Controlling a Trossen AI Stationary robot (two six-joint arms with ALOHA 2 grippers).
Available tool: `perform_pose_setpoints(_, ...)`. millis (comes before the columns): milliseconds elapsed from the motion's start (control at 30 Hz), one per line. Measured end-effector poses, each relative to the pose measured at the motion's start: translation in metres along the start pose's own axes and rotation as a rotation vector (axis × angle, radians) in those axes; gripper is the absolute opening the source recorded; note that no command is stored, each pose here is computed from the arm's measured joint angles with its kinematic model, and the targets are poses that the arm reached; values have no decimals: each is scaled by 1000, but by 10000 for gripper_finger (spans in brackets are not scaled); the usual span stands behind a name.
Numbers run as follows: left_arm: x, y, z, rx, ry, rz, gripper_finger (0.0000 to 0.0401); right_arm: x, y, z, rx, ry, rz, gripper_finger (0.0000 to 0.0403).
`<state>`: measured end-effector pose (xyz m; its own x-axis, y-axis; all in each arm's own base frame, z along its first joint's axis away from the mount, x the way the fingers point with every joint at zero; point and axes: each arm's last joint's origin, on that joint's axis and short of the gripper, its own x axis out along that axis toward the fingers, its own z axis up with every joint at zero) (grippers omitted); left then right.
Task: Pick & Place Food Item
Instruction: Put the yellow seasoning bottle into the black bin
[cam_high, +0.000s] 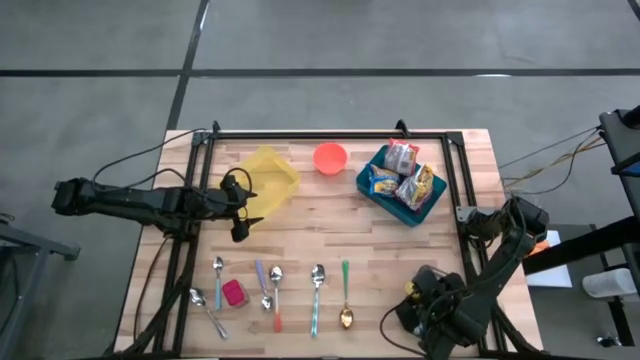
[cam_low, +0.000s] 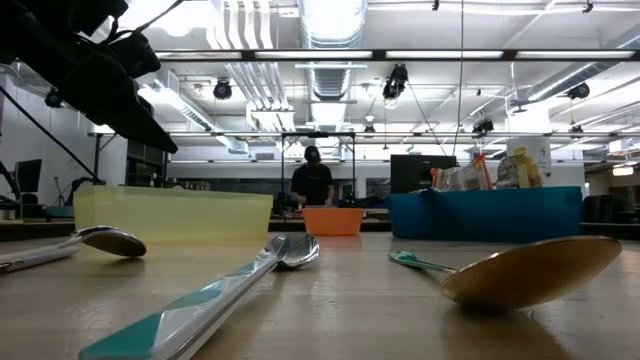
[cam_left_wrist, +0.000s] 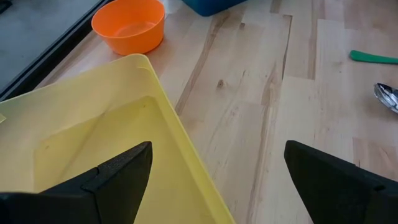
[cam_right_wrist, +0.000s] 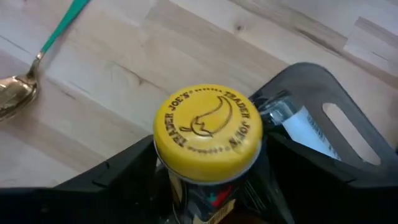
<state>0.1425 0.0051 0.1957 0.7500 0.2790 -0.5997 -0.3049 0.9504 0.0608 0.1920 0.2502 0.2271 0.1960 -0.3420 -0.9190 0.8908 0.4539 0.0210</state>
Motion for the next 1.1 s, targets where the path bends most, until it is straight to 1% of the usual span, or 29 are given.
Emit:
perform_pose_setpoints(200, 0, 0, 0, 1, 1, 0, 369, -6, -1, 6, -23, -12, 19, 335)
perform_pose_setpoints(333, 0, 0, 0, 1, 3, 1, 369, -7, -1, 7, -42, -26, 14, 348)
perform_pose_setpoints(767, 0, 0, 0, 4, 3, 1, 369, -5, 1, 15, -75, -69, 25, 349)
perform_pose_setpoints(967, 0, 0, 0, 4, 3, 0, 369, -3, 6, 16, -55, -33, 50, 350)
perform_pose_setpoints(1100, 0, 0, 0, 4, 3, 1, 369, -3, 6, 15, -71, -16, 49, 350)
